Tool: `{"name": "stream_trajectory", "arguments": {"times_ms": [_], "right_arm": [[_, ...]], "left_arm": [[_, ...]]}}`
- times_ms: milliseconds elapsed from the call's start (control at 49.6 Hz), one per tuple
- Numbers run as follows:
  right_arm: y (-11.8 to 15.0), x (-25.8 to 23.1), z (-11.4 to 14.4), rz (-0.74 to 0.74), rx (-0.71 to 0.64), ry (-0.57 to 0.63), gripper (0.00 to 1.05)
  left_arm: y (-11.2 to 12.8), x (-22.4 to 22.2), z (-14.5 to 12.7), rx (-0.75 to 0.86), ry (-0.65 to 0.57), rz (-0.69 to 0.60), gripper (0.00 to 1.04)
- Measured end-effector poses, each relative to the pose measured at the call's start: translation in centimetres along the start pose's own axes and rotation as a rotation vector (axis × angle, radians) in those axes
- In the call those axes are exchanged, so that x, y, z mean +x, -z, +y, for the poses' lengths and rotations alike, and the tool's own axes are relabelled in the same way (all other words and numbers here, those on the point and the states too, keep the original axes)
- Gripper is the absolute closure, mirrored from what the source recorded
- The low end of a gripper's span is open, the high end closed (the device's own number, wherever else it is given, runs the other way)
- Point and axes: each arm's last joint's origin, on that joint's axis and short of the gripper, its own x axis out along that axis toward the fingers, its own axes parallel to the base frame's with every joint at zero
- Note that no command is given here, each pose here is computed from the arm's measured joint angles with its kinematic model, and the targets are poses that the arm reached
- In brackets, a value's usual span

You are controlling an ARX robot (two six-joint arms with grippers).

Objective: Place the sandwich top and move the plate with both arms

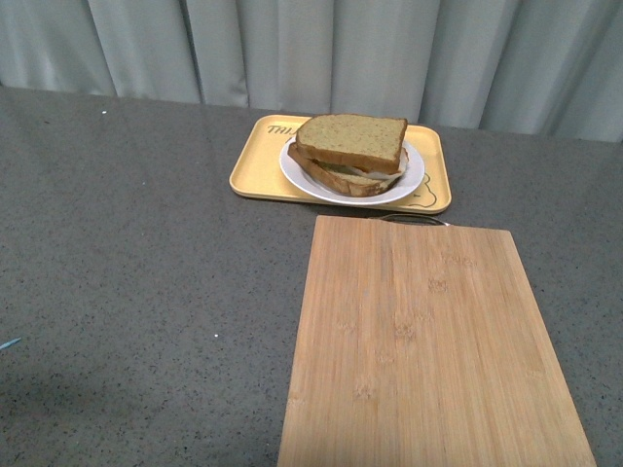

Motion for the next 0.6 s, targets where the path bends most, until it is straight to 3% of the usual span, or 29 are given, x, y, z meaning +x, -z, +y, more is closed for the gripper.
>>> {"name": "stream_trajectory", "arguments": {"times_ms": [605], "right_arm": [[0.0,0.0,0.0,0.000,0.000,0.000,0.09]], "left_arm": [[-1.4,-4.0,0.0,0.003,0.001,-0.021,1.01]]}}
